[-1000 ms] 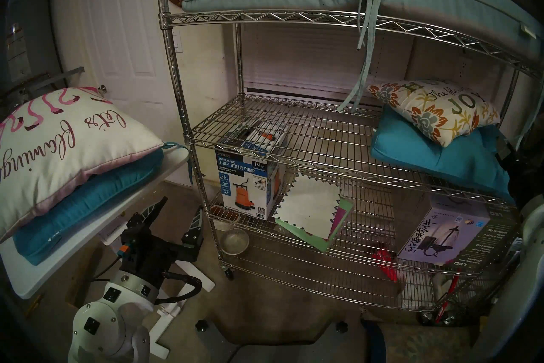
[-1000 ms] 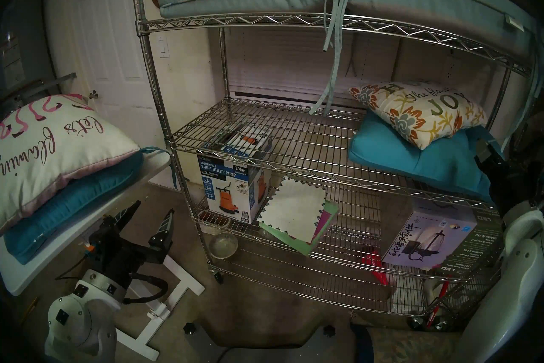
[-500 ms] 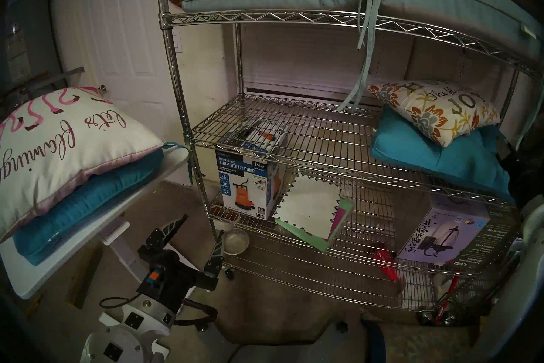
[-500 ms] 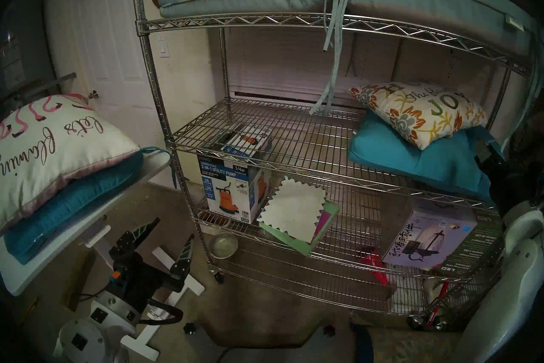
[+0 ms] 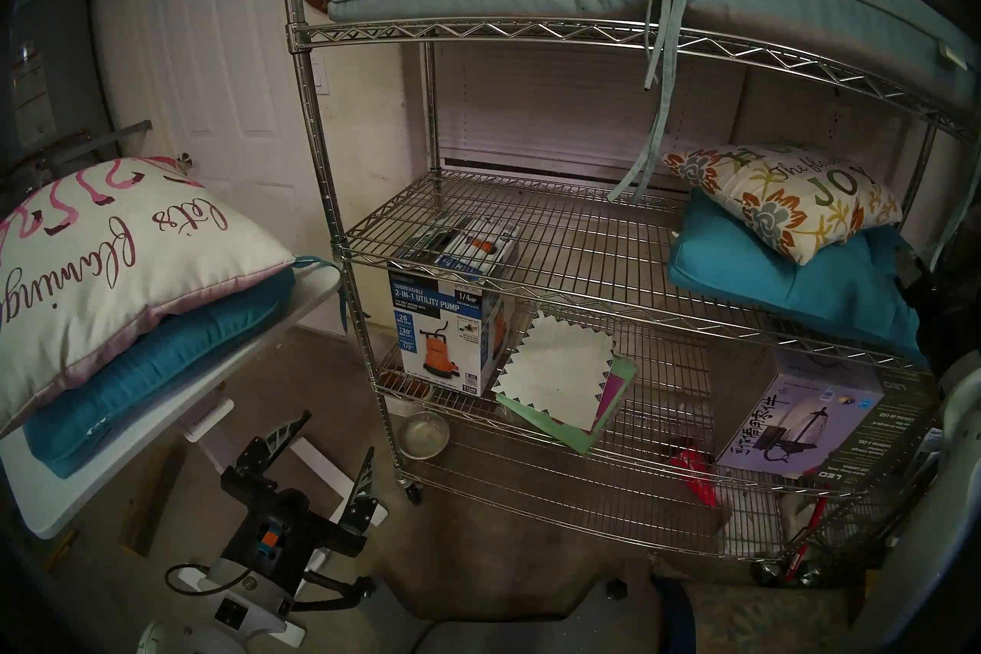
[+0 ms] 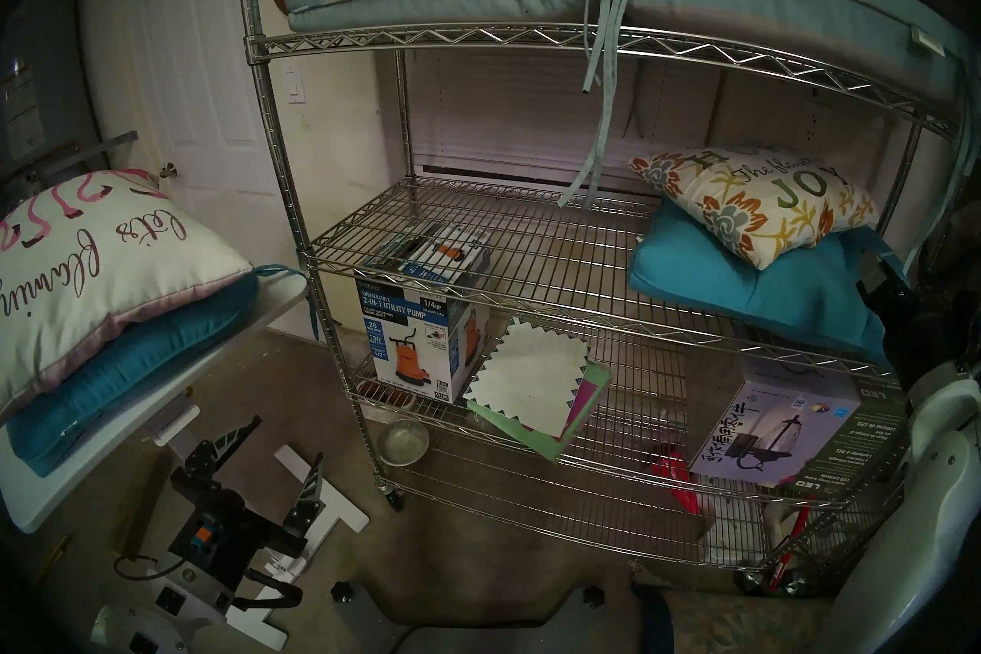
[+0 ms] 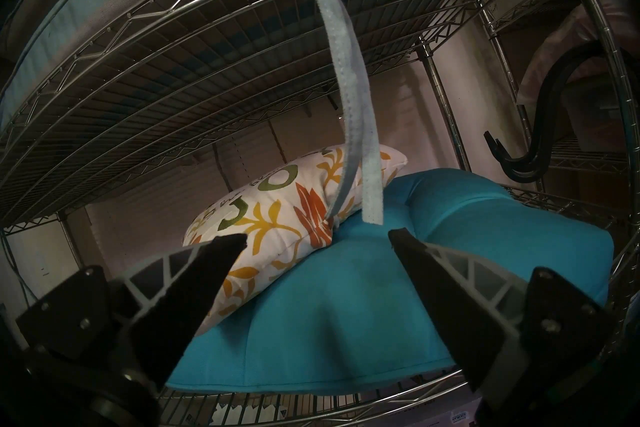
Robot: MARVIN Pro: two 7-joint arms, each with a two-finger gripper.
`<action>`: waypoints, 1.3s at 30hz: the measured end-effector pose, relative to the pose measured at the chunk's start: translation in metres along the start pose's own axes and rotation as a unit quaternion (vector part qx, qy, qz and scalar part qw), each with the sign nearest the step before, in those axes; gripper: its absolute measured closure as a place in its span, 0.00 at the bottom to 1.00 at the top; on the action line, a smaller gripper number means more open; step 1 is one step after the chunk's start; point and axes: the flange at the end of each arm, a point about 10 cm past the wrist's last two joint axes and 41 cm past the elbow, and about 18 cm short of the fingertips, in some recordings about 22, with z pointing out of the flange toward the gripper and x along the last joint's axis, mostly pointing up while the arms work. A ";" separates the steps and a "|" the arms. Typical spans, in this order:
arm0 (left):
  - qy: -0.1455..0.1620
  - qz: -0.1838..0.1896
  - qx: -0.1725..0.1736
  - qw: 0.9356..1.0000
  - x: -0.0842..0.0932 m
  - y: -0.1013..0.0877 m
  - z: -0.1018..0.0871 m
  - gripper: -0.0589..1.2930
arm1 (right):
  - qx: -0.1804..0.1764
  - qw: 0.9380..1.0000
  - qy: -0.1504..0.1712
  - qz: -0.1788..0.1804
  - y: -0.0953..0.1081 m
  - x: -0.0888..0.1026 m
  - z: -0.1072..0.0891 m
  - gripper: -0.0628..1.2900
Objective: Put cushion on the shelf
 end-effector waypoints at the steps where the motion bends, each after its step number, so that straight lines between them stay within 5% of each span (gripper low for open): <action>1: -0.001 0.007 0.003 1.000 -0.001 -0.002 -0.001 0.05 | 0.000 1.000 0.000 0.000 0.000 0.000 0.000 0.07; 16: -0.020 0.104 0.054 0.993 -0.014 -0.030 -0.025 0.05 | 0.000 1.000 0.000 0.000 0.000 0.000 0.000 0.07; 39: -0.048 0.231 0.120 0.964 -0.024 -0.077 -0.063 0.05 | 0.002 1.000 0.001 -0.001 0.000 0.001 0.000 0.07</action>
